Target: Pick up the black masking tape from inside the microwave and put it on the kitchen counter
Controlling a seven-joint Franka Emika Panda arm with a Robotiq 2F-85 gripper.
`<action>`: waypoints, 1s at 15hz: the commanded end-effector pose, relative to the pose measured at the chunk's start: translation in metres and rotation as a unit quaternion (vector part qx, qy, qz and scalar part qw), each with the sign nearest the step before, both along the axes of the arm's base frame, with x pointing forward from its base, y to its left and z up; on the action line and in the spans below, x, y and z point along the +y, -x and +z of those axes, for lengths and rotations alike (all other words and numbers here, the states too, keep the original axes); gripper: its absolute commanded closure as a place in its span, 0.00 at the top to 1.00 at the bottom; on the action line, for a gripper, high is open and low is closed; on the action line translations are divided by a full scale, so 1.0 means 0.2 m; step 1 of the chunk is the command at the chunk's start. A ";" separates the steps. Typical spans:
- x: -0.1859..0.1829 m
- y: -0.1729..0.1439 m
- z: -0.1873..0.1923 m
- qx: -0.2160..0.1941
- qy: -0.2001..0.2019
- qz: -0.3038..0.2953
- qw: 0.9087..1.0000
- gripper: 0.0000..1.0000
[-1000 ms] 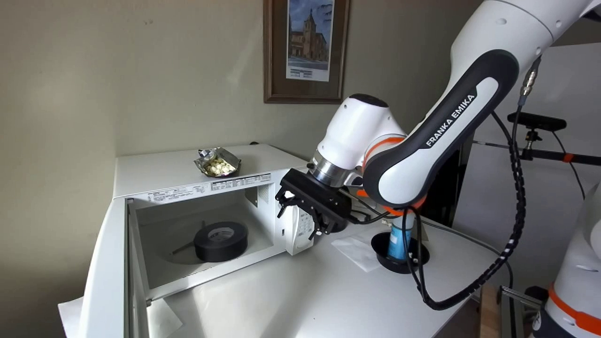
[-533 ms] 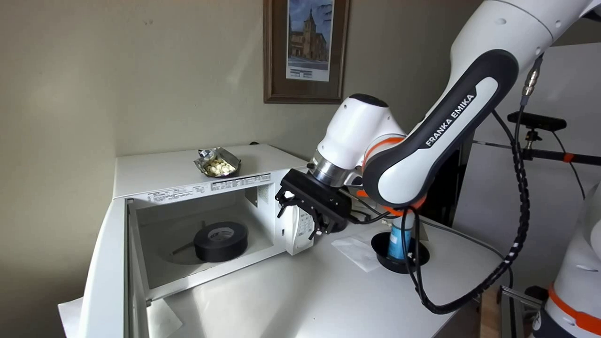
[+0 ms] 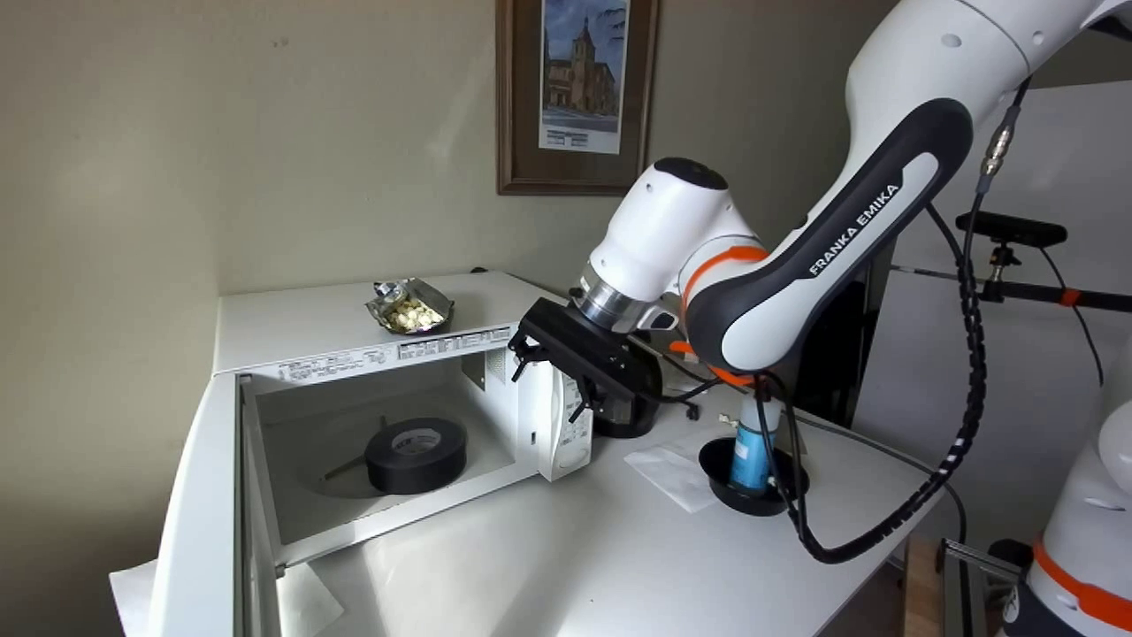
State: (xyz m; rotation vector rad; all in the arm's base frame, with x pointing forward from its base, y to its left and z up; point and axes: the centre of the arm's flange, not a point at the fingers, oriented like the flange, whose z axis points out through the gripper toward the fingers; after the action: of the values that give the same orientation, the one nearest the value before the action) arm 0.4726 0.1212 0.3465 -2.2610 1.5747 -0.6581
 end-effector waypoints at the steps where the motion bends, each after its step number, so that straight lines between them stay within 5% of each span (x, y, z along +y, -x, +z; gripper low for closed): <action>1: 0.16 -0.11 -0.12 -0.027 0.019 -0.015 0.999 1.00; 6: 0.32 -0.17 -0.16 -0.023 0.047 0.019 0.998 1.00; 12: 0.30 -0.24 -0.35 0.002 0.013 0.041 0.999 1.00; 13: 0.26 -0.17 -0.21 -0.003 0.039 0.034 0.999 1.00; 15: 0.27 -0.20 -0.28 0.007 0.028 0.039 0.999 1.00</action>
State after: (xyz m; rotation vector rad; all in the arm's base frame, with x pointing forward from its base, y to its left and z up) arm 0.5125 0.1745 0.2902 -2.3596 1.4844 -0.6737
